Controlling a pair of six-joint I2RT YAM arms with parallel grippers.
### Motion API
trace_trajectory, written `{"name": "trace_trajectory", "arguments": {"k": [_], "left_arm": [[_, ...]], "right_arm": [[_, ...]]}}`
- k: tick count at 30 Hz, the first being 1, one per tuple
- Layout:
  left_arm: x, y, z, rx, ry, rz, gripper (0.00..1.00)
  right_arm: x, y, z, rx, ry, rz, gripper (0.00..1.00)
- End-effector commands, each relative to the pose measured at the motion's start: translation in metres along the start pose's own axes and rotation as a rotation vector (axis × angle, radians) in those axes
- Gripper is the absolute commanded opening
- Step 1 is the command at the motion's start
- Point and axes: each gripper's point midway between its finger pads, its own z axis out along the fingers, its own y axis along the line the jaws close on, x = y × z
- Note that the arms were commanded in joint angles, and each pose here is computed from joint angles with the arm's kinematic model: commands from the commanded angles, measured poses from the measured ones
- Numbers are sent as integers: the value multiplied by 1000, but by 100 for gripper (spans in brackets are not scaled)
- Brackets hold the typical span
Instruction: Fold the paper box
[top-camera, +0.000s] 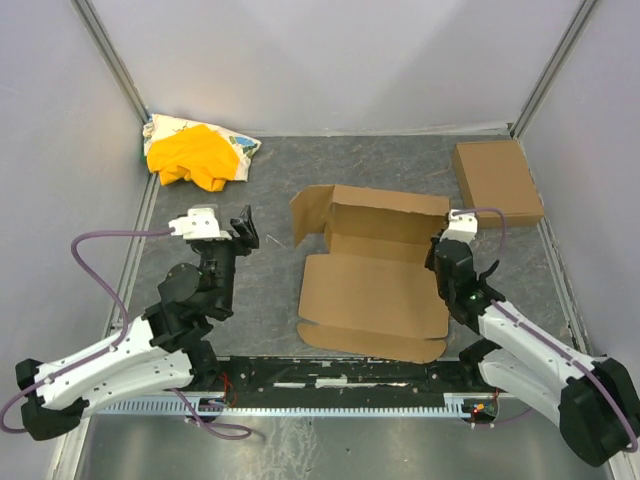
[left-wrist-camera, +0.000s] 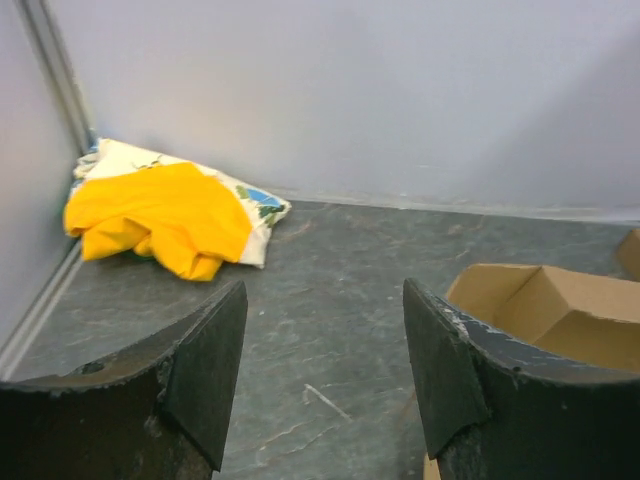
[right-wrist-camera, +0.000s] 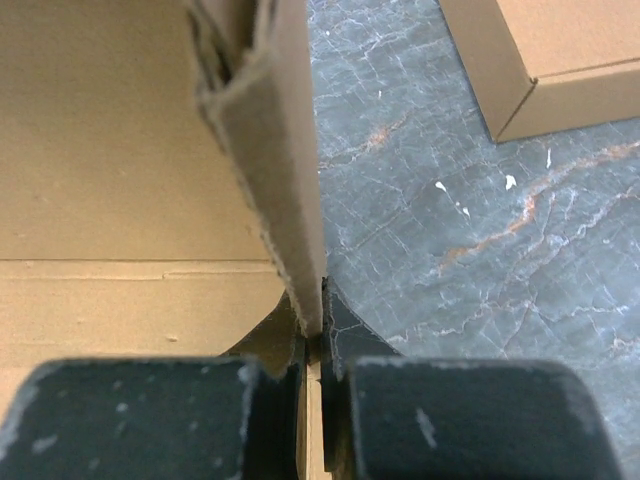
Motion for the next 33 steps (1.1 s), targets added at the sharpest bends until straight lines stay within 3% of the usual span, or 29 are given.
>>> {"name": "trace_trajectory", "arguments": {"k": [1, 5, 10, 15, 19, 26, 33], "left_arm": [[-6, -27, -2, 148, 30, -90, 73], [-9, -31, -17, 269, 69, -88, 77], [-15, -12, -39, 342, 20, -189, 78], [-4, -10, -54, 420, 14, -214, 77], [-13, -11, -63, 488, -6, -216, 78], [-22, 1, -72, 517, -33, -171, 80], [-34, 5, -89, 613, -98, -196, 80]], "right_arm": [[-29, 0, -15, -8, -38, 99, 1], [-73, 0, -44, -55, -92, 176, 1], [-117, -13, -69, -37, -117, 126, 1], [-124, 0, -65, -121, -43, 57, 1], [-126, 25, -69, -320, 26, 70, 1], [-146, 55, -98, -575, 84, 46, 1], [-162, 71, -123, -704, 97, 9, 2]]}}
